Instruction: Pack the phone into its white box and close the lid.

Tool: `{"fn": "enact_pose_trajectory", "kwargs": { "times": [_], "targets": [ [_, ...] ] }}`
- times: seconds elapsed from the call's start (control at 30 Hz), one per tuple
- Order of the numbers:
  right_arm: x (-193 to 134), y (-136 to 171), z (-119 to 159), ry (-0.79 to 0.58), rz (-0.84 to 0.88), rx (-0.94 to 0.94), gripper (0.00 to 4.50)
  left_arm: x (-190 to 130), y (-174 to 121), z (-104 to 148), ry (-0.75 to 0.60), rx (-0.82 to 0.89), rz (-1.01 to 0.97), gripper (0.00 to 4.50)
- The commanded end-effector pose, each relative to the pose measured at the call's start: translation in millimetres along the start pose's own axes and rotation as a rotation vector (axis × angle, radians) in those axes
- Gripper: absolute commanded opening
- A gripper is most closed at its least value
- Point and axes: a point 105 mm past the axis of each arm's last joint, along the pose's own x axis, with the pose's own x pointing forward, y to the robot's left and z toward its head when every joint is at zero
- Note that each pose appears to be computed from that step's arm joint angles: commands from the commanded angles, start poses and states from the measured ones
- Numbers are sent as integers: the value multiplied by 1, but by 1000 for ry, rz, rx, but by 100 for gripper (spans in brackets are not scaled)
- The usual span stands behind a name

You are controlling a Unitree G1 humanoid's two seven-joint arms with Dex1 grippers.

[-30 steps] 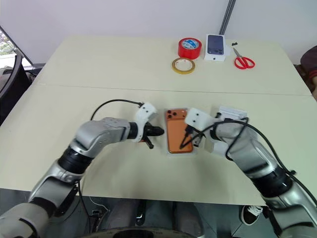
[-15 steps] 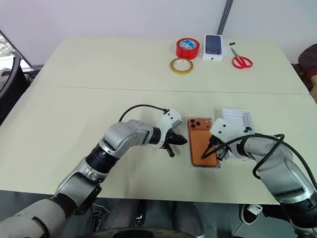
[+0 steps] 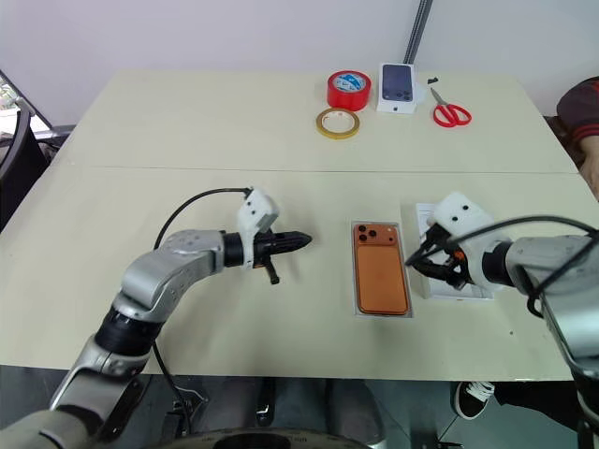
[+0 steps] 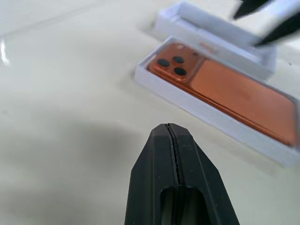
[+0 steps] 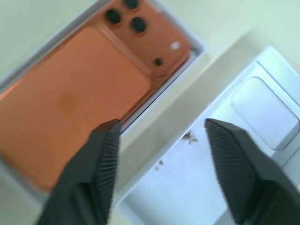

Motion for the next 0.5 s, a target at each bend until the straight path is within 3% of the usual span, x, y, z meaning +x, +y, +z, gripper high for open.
{"fn": "enact_pose_trajectory", "kwargs": {
  "times": [0.03,0.27,0.37,0.5],
  "targets": [
    [8,-12,-8,56,-75,98,290,-18,-20,18,-65,187,-111,0],
    [21,-12,-16,100,-82,227,290,-33,-31,21,-86,251,-177,0],
    [24,-10,-19,118,-92,245,205,-32,-32,20,-83,267,-176,0],
    [24,-11,-17,103,-111,268,4,-30,-32,16,-75,271,-168,0]
  ]
}}
